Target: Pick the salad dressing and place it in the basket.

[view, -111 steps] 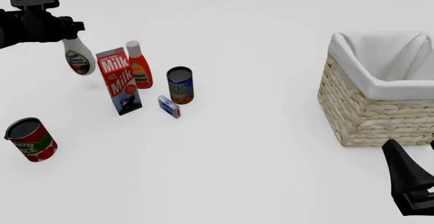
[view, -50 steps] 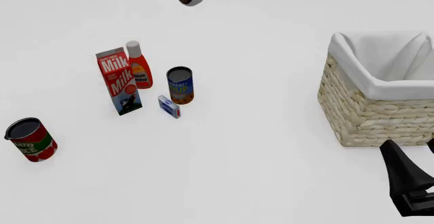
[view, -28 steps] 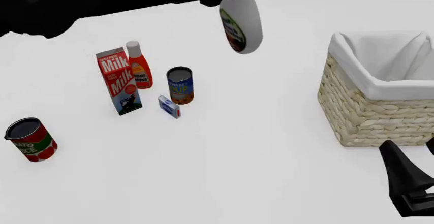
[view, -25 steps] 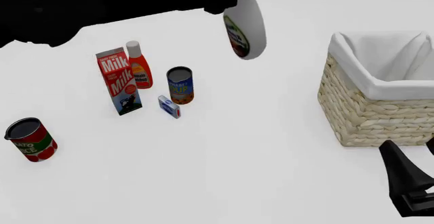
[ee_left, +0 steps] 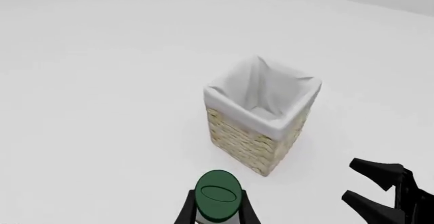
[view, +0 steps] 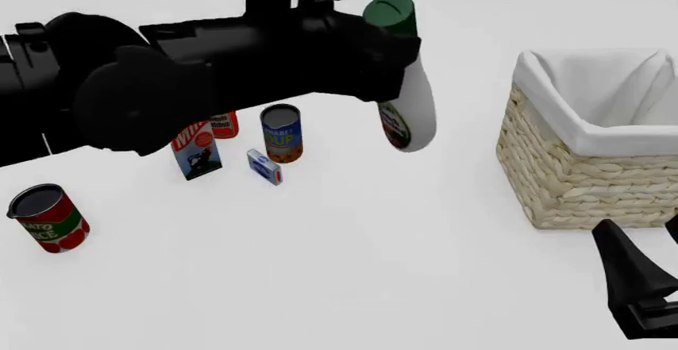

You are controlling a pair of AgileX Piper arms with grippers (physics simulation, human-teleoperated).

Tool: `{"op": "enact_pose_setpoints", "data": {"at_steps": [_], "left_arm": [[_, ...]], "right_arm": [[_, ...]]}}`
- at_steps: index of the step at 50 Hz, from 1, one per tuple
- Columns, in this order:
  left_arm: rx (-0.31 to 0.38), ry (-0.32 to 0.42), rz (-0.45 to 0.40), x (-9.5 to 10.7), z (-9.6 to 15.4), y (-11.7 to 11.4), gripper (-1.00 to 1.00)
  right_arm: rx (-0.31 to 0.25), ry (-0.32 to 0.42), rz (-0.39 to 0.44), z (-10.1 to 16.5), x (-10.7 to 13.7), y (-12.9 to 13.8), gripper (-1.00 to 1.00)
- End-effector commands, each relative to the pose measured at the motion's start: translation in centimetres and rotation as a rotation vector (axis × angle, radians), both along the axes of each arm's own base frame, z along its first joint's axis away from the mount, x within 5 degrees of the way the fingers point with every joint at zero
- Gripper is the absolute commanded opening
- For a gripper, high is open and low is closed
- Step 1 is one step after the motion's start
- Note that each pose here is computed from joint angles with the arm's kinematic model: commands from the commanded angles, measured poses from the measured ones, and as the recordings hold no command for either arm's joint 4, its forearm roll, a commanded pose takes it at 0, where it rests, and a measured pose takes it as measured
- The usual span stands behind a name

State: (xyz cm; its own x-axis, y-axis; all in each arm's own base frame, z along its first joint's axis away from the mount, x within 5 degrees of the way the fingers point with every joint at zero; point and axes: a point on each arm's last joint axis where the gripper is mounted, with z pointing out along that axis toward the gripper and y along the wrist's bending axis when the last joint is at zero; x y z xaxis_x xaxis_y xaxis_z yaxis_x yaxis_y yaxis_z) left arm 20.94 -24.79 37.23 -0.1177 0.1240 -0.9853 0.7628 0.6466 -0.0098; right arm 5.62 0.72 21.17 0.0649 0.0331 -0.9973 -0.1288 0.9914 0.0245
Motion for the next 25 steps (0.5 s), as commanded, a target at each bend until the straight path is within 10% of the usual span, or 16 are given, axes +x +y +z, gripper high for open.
{"op": "enact_pose_setpoints", "data": {"at_steps": [1, 25], "left_arm": [[0.009, 0.008, -0.019, -0.3, -1.9, -0.7, -1.00], [0.012, 0.062, -0.032, -0.5, -4.9, -1.5, -1.00]], "right_arm": [[-0.001, 0.000, 0.001, 0.0, 0.0, 0.0, 1.00], [-0.005, -0.005, 0.007, 0.1, 0.1, 0.1, 1.00]]}}
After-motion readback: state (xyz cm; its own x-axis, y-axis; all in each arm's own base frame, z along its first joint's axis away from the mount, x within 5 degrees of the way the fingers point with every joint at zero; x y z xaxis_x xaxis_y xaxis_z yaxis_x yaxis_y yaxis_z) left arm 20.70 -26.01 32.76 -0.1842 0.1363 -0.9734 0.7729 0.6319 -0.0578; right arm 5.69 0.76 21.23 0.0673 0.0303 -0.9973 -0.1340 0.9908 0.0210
